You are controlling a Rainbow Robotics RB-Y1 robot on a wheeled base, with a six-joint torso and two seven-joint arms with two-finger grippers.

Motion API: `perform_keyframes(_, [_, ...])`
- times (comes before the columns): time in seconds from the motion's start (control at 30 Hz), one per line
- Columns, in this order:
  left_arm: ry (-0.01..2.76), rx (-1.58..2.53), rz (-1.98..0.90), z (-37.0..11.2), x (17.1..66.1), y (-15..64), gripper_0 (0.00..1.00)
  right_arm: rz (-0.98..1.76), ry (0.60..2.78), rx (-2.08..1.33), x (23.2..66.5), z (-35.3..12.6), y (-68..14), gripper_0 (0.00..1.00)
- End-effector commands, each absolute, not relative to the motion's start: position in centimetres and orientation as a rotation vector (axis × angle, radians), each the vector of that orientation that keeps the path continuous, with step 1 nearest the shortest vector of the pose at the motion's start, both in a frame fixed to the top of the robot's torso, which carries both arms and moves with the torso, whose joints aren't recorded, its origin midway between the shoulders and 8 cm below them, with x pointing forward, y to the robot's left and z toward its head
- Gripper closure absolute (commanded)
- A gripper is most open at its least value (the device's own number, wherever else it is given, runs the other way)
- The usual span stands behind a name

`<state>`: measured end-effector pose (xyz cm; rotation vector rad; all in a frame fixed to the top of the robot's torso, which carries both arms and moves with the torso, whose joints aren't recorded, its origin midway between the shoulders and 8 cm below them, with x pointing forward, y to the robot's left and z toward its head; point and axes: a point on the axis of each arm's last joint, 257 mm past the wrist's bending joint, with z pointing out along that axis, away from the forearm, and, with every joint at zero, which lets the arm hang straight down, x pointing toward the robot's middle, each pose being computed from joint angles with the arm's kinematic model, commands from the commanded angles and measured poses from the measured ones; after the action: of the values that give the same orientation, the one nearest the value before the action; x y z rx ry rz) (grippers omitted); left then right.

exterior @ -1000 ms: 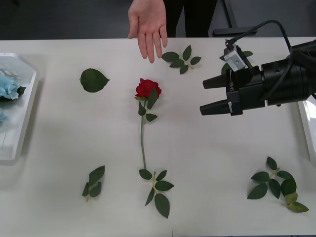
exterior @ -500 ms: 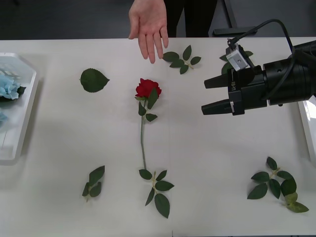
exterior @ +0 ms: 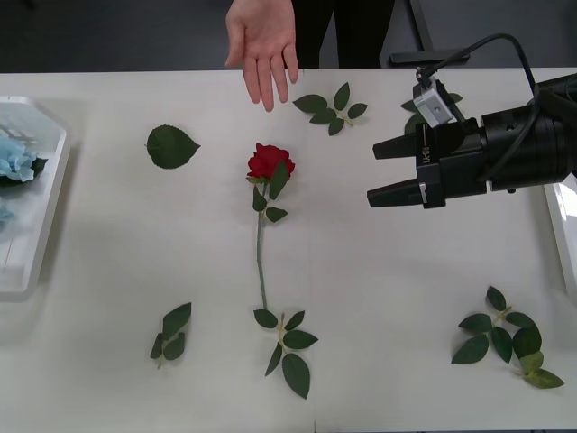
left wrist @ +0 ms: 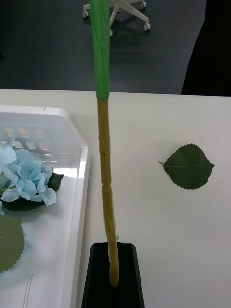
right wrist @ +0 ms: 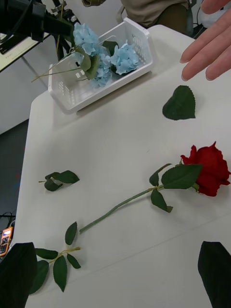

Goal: Place the red flowers into the right box and the blue flowers into the left box. If a person shows an open palm, hand one flower to the person first, then continue sorting.

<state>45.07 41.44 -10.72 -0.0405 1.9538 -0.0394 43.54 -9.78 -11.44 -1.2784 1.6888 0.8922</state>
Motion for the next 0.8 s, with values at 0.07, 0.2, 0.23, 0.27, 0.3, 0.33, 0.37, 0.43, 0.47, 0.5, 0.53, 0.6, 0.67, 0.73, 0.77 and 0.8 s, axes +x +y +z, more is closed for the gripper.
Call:
perform_keyframes(0.07, [1.968,-0.067,-0.037,-10.51,44.68,42.16,1.00,0.841,1.660,-1.280,44.14,-10.12,-10.96,0.03])
perform_keyframes(0.2, [1.968,-0.067,-0.037,-10.51,44.68,42.16,1.00,0.839,1.658,-1.277,44.21,-10.00,-10.95,0.03])
perform_keyframes(0.23, [1.968,-0.067,-0.037,-10.51,44.68,42.16,1.00,0.839,1.658,-1.277,44.24,-10.02,-10.99,0.03])
perform_keyframes(0.27, [1.968,-0.067,-0.037,-10.51,44.68,42.16,1.00,0.839,1.658,-1.277,44.24,-10.02,-10.99,0.03])
perform_keyframes(0.3, [1.968,-0.067,-0.037,-10.51,44.68,42.16,1.00,0.840,1.659,-1.275,44.24,-10.02,-10.99,0.03])
perform_keyframes(0.33, [1.968,-0.067,-0.037,-10.51,44.68,42.16,1.00,0.840,1.656,-1.273,44.26,-9.93,-10.93,0.03])
perform_keyframes(0.37, [1.968,-0.067,-0.037,-10.51,44.68,42.16,1.00,0.840,1.654,-1.273,44.28,-9.90,-10.88,0.03])
perform_keyframes(0.43, [1.968,-0.067,-0.037,-10.51,44.68,42.16,1.00,0.840,1.656,-1.269,44.34,-9.89,-10.95,0.03])
perform_keyframes(0.47, [1.968,-0.067,-0.037,-10.51,44.68,42.16,1.00,0.843,1.654,-1.269,44.27,-9.80,-10.88,0.03])
perform_keyframes(0.5, [1.968,-0.067,-0.037,-10.51,44.68,42.16,1.00,0.843,1.656,-1.269,44.29,-9.91,-10.91,0.03])
perform_keyframes(0.53, [1.968,-0.067,-0.037,-10.51,44.68,42.16,1.00,0.844,1.653,-1.271,44.26,-9.80,-10.83,0.03])
perform_keyframes(0.6, [1.968,-0.067,-0.037,-10.51,44.68,42.16,1.00,0.841,1.654,-1.268,44.32,-9.81,-10.90,0.03])
perform_keyframes(0.67, [1.968,-0.067,-0.037,-10.51,44.68,42.16,1.00,0.847,1.657,-1.265,44.30,-9.86,-10.84,0.03])
perform_keyframes(0.73, [1.968,-0.067,-0.037,-10.51,44.68,42.16,1.00,0.846,1.658,-1.265,44.31,-9.87,-10.89,0.03])
perform_keyframes(0.77, [1.968,-0.067,-0.037,-10.51,44.68,42.16,1.00,0.845,1.653,-1.266,44.29,-9.78,-10.83,0.03])
perform_keyframes(0.8, [1.968,-0.067,-0.037,-10.51,44.68,42.16,1.00,0.844,1.655,-1.270,44.24,-9.86,-10.86,0.03])
